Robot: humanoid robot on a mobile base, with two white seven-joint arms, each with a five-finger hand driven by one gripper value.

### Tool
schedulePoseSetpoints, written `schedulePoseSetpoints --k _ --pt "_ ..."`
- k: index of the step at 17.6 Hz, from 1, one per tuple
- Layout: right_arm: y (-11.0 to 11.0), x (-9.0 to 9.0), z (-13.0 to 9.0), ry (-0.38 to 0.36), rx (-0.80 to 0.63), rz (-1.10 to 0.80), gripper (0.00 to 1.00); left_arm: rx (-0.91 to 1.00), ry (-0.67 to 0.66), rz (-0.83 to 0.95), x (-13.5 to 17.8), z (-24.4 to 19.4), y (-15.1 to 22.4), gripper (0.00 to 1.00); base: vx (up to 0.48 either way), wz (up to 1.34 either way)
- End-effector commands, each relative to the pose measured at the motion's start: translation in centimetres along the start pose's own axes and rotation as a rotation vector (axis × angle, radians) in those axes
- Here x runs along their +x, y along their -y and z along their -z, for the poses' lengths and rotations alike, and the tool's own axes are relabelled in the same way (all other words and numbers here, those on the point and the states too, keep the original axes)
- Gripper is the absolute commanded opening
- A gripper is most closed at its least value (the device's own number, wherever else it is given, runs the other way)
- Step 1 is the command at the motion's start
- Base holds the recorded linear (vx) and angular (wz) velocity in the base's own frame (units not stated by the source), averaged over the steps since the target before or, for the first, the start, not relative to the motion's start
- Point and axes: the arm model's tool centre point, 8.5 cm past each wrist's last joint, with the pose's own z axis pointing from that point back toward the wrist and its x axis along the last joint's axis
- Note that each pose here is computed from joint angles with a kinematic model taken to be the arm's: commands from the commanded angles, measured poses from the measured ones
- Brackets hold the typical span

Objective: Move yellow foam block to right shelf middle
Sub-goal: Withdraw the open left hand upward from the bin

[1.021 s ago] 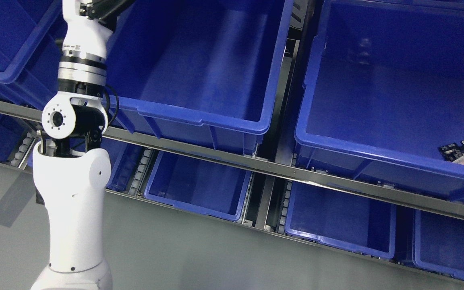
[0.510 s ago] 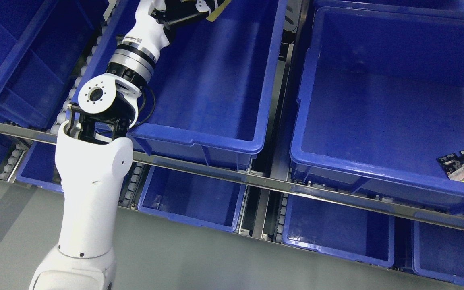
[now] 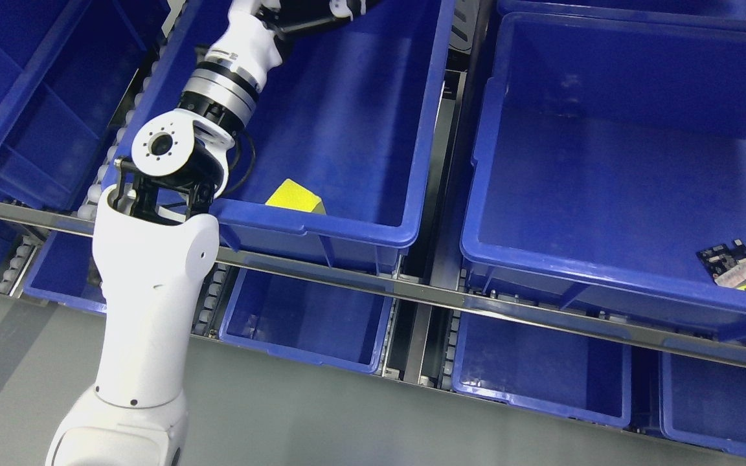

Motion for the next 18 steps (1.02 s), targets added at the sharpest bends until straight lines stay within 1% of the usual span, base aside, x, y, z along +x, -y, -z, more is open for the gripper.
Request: schedulePoseSetpoints --k 1,3,6,8,12,18 --pt "1.1 0.8 0.1 0.021 -0.018 -0.002 1.00 0.019 0.155 0.021 0.9 -1.9 -0.6 1.00 -0.036 -0.02" --pt "1.1 0.8 0.1 0.021 -0.018 -0.002 1.00 0.037 0.161 0.017 0.9 -2.6 -0.7 1.00 -0.033 -0.01" --pt "1.1 0.8 0.1 0.021 -0.018 -0.002 1.00 0.096 0.164 0.015 1.0 -3.1 -2.4 1.00 -0.031 -0.03" --pt "1.1 0.8 0.1 0.021 -0.018 -0.002 1.00 0.104 0.141 0.008 0.0 -3.8 -2.4 1.00 -0.015 0.00" --pt "1.1 0.8 0.1 0.021 -0.018 -0.002 1.00 0.119 0.129 0.006 -0.5 -4.3 -2.8 1.00 -0.030 0.03" --pt "1.1 0.8 0.1 0.021 -0.018 -0.002 1.00 0.115 0.038 -0.017 -3.0 -5.8 -2.3 1.00 -0.071 0.05"
